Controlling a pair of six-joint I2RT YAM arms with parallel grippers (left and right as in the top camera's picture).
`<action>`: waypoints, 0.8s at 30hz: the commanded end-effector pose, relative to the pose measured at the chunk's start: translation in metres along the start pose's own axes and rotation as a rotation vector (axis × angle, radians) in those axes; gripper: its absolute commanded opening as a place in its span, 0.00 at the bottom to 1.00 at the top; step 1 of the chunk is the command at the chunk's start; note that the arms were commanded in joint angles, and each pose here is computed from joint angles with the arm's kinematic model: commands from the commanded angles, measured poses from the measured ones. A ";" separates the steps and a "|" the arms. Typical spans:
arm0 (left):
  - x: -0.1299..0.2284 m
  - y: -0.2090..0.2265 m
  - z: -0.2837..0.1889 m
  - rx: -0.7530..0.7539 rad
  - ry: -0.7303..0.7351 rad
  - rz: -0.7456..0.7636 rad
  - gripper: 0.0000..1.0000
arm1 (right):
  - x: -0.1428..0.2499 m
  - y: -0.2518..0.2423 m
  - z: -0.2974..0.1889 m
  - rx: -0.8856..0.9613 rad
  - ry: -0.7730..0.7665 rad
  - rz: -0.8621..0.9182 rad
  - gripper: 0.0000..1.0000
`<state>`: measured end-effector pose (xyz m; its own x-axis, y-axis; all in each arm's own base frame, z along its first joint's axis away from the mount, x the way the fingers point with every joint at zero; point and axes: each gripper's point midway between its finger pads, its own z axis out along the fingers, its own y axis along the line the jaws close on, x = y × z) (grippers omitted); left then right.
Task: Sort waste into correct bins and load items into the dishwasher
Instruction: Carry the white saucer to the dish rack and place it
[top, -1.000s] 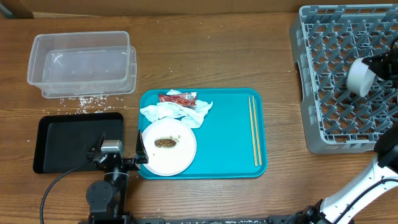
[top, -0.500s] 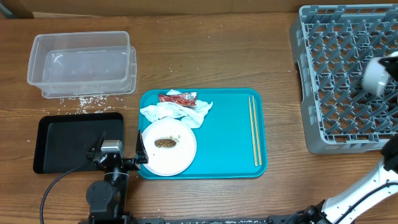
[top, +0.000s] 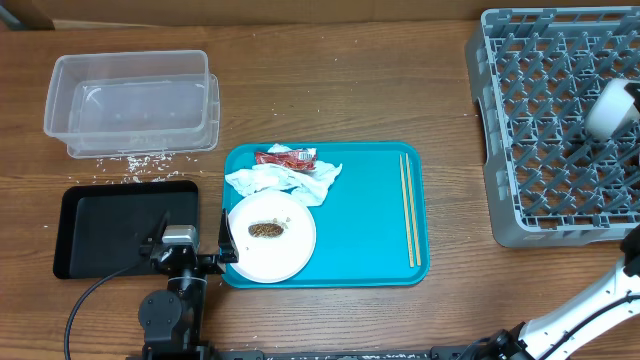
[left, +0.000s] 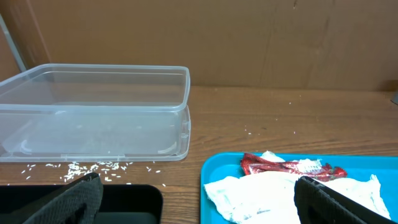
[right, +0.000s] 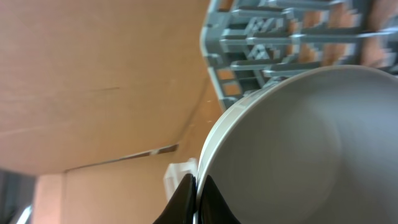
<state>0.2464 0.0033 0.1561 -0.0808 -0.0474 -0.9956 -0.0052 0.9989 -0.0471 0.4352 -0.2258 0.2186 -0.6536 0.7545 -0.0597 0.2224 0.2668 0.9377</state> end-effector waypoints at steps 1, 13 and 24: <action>0.000 0.002 0.000 -0.011 -0.004 0.021 1.00 | -0.002 -0.006 0.004 -0.020 0.008 0.004 0.04; 0.000 0.002 0.000 -0.011 -0.004 0.021 1.00 | -0.010 -0.065 -0.002 0.177 -0.013 0.068 0.04; 0.000 0.002 0.000 -0.011 -0.004 0.021 1.00 | 0.005 -0.064 -0.037 0.182 -0.026 0.216 0.05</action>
<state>0.2464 0.0033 0.1561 -0.0808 -0.0474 -0.9956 -0.0052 0.9989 -0.0471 0.4107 -0.2479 0.1817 -0.5991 0.7953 0.0921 0.3894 0.1889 0.9015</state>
